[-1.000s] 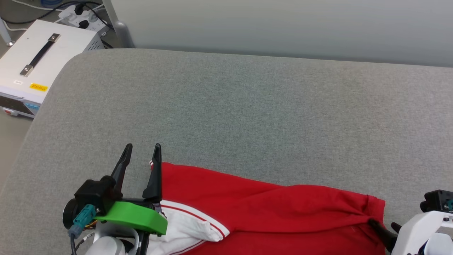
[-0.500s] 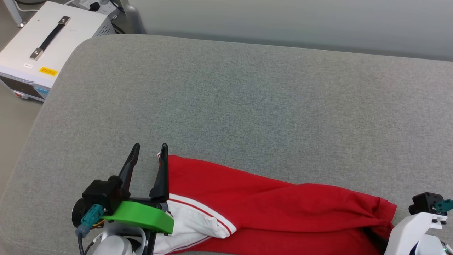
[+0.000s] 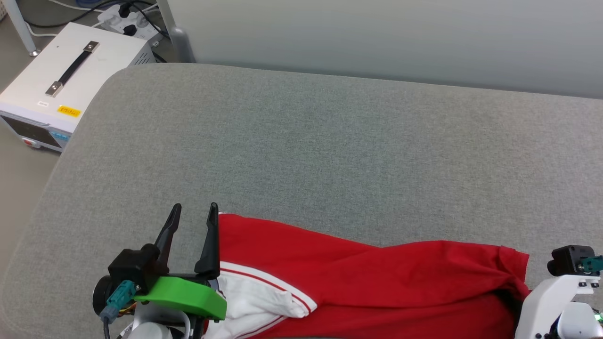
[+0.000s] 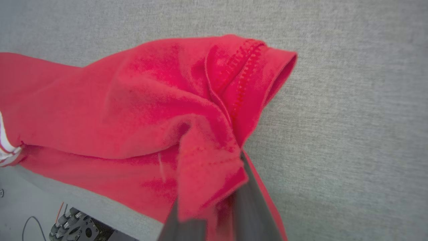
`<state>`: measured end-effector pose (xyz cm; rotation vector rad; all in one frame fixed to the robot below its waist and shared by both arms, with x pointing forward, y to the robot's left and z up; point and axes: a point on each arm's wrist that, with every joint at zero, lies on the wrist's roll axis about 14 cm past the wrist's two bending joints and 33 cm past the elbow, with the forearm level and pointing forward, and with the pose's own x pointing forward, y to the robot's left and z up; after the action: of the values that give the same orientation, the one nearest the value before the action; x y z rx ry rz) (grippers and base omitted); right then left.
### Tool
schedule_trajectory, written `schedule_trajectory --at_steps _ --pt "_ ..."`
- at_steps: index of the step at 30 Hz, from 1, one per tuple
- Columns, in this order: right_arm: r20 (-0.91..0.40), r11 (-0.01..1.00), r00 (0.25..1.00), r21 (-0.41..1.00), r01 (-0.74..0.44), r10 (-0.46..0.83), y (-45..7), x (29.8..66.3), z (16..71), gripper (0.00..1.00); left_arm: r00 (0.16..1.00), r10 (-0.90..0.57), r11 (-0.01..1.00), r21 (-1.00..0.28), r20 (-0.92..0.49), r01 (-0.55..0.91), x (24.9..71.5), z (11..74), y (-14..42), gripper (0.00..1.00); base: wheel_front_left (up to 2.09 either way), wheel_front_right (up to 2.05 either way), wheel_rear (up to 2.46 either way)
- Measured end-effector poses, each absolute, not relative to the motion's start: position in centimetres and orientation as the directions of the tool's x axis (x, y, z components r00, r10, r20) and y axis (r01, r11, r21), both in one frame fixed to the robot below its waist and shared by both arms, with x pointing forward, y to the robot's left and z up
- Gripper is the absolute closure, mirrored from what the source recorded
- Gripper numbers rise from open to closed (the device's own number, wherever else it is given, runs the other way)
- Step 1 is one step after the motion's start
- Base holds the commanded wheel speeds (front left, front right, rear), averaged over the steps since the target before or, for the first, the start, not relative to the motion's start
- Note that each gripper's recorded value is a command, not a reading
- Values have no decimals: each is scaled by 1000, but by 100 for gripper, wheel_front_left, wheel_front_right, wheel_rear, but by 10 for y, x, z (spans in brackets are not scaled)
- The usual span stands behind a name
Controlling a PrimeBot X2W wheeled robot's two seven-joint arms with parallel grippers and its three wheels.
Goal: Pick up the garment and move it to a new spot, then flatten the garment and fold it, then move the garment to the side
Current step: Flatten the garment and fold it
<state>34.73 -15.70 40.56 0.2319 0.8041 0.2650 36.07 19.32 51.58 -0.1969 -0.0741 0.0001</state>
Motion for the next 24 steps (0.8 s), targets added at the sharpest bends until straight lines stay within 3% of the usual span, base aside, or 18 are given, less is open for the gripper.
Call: schedule_trajectory --at_steps 5,9,16,19,24 --pt "-653 960 715 266 -93 250 -186 349 419 100 996 7 981 -195 85 10 359 519 194 0 0 0 0" --pt "-652 973 745 230 18 141 -229 341 425 100 996 -13 981 -194 90 30 360 521 188 0 0 0 0" --pt "-659 974 752 185 134 22 -274 325 429 100 994 -37 980 -192 98 55 360 523 181 0 0 0 0" --pt "-649 960 759 240 143 49 -269 323 430 100 994 -46 980 -191 100 65 360 524 179 0 0 0 0" --pt "-603 858 764 495 134 228 -222 321 429 100 994 -54 979 -190 98 72 360 525 177 0 0 0 0"
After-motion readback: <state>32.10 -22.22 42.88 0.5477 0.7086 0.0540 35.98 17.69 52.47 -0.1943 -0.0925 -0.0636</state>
